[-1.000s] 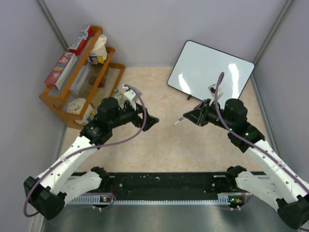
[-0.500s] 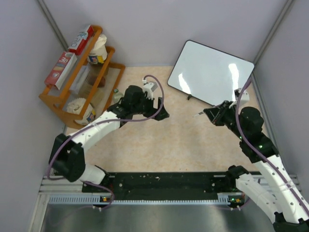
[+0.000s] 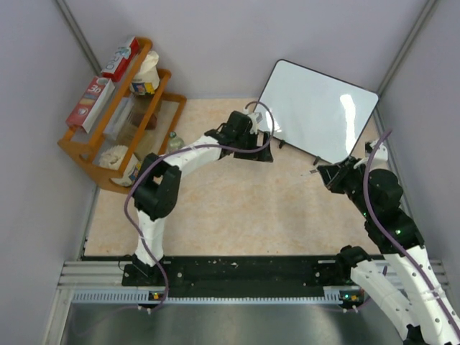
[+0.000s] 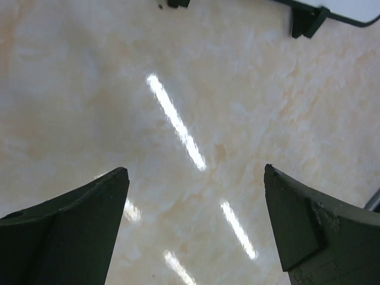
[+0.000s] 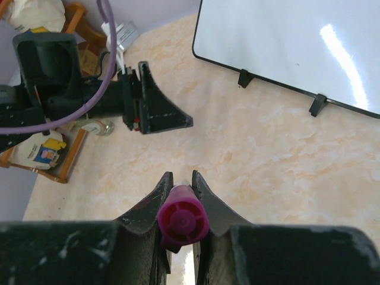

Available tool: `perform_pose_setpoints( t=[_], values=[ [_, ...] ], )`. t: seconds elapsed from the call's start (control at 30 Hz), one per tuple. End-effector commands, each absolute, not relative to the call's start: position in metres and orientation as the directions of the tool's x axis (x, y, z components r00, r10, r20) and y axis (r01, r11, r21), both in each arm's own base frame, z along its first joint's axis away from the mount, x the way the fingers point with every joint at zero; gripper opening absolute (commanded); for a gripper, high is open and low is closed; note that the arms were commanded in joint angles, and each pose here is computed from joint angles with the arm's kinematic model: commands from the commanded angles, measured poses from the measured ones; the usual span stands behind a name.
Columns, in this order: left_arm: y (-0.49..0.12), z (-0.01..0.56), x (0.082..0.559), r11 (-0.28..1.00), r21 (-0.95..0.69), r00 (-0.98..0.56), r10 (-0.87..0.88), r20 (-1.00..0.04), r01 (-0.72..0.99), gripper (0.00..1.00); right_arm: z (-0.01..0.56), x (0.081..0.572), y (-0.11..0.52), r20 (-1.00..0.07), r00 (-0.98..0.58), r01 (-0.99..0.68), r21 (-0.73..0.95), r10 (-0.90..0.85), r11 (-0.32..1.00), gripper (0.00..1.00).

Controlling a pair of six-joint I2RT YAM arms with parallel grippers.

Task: Write a sentence on the whiteboard
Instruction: Adjust the whiteboard stand at the center of the board.

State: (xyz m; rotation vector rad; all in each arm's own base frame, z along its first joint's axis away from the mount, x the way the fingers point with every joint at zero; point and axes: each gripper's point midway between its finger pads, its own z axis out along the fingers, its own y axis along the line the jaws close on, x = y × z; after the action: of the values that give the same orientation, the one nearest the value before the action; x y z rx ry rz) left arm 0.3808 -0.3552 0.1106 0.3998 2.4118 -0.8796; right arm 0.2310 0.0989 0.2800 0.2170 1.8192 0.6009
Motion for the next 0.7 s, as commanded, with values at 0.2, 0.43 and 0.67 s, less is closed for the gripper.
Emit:
perform_pose_setpoints(
  t=[0.2,0.43,0.67],
  values=[
    [-0.401,0.091,0.437,0.844,-0.309,-0.77,0.176,-0.613,0.438,0.96,0.279,0.23,0.094,-0.835,-0.327,-0.13,0.503,0.442,0.855,0.0],
    [-0.413,0.075,0.452,0.851,-0.271,-0.737,0.183,-0.651,0.451,0.86,0.278,0.23,0.094,-0.835,-0.332,-0.131,0.502,0.439,0.855,0.0],
    [-0.434,0.063,0.464,0.846,-0.222,-0.697,0.22,-0.683,0.485,0.84,0.281,0.229,0.093,-0.838,-0.324,-0.133,0.5,0.439,0.856,0.0]
  ],
)
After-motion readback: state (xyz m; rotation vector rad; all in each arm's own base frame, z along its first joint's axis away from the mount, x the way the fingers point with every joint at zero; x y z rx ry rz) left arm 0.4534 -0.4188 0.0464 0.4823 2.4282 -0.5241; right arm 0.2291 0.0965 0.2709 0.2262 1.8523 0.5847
